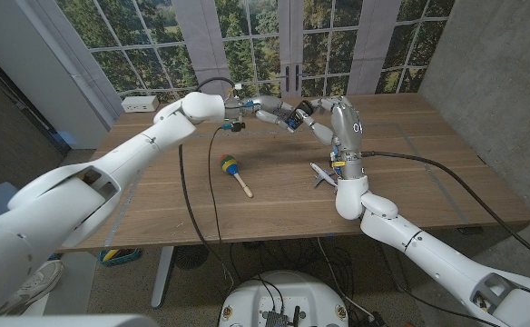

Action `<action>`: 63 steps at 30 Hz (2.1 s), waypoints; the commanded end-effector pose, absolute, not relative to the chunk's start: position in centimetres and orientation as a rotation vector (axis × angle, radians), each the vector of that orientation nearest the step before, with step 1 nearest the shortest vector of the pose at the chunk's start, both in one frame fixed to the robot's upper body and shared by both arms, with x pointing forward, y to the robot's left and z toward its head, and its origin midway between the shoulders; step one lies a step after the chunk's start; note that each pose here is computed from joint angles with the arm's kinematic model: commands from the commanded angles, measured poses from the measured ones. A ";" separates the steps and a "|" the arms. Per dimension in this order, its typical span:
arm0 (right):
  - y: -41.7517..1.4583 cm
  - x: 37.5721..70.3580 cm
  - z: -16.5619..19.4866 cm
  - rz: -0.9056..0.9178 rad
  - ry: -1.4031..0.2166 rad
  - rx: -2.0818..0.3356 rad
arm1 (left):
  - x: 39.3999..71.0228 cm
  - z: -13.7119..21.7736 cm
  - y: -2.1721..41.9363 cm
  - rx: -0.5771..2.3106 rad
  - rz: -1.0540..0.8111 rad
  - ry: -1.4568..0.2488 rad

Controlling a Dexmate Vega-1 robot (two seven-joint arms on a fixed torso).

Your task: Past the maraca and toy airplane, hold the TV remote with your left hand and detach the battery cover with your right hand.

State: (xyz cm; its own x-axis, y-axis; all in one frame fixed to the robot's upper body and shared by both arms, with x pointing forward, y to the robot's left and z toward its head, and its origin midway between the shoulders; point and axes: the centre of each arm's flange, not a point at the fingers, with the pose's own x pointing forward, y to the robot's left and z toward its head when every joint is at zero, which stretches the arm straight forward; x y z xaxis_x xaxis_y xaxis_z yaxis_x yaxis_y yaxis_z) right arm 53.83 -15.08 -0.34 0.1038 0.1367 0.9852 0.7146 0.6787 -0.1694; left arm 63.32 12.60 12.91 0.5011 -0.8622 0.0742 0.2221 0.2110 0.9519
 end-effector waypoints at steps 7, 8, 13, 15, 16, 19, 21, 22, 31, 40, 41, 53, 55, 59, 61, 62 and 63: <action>-14.8 54.2 -0.1 -0.484 -1.453 -0.726 | 63.5 13.1 12.7 0.962 -0.814 -0.800; -14.8 54.2 -0.1 -0.485 -1.451 -0.725 | 63.4 13.1 12.7 0.973 -0.786 -0.813; -15.1 54.1 -0.3 -0.493 -1.429 -0.744 | 62.1 12.8 12.9 1.022 -0.593 -0.950; -15.1 54.0 -0.4 -0.495 -1.419 -0.752 | 61.5 12.6 13.0 1.035 -0.514 -1.015; -15.1 54.0 -0.4 -0.497 -1.413 -0.757 | 61.2 12.4 13.1 1.049 -0.462 -1.054; -15.2 53.9 -0.5 -0.493 -1.379 -0.780 | 60.3 11.7 13.0 1.097 -0.316 -1.167; -15.3 53.8 -0.5 -0.486 -1.359 -0.787 | 59.9 11.3 12.9 1.118 -0.236 -1.231; -15.3 53.8 -0.5 -0.487 -1.352 -0.789 | 59.7 11.1 12.9 1.130 -0.192 -1.264; -15.7 53.5 -0.8 -0.489 -1.305 -0.825 | 59.3 9.9 12.8 1.170 0.001 -1.400; -16.2 53.0 -1.0 -0.502 -1.283 -0.863 | 59.2 9.9 12.9 1.171 0.023 -1.404; -16.2 53.0 -1.0 -0.511 -1.287 -0.866 | 59.1 9.9 12.9 1.168 0.018 -1.399; -17.0 52.5 -1.2 -0.560 -1.263 -0.901 | 58.4 9.8 12.8 1.172 0.016 -1.401; -17.2 52.4 -1.3 -0.568 -1.257 -0.905 | 58.3 9.7 12.8 1.180 0.019 -1.398; -17.6 52.0 -1.4 -0.588 -1.251 -0.906 | 58.0 9.5 12.8 1.193 0.025 -1.396; -17.9 51.8 -1.5 -0.609 -1.248 -0.913 | 57.9 9.5 12.7 1.195 0.021 -1.394; -18.0 51.7 -1.5 -0.623 -1.245 -0.919 | 57.9 9.4 12.7 1.195 0.022 -1.395; -18.2 51.6 -1.6 -0.634 -1.239 -0.922 | 57.8 9.4 12.7 1.197 0.021 -1.394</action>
State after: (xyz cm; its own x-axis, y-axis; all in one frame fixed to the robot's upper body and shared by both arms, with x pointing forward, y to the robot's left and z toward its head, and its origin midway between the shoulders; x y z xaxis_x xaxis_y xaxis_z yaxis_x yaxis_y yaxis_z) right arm 52.42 -16.97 -1.30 0.2368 0.1102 0.9653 0.7874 0.5602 -0.2571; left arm 58.58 12.66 9.63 0.2789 -0.6165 0.7363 -0.6190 0.4707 0.6287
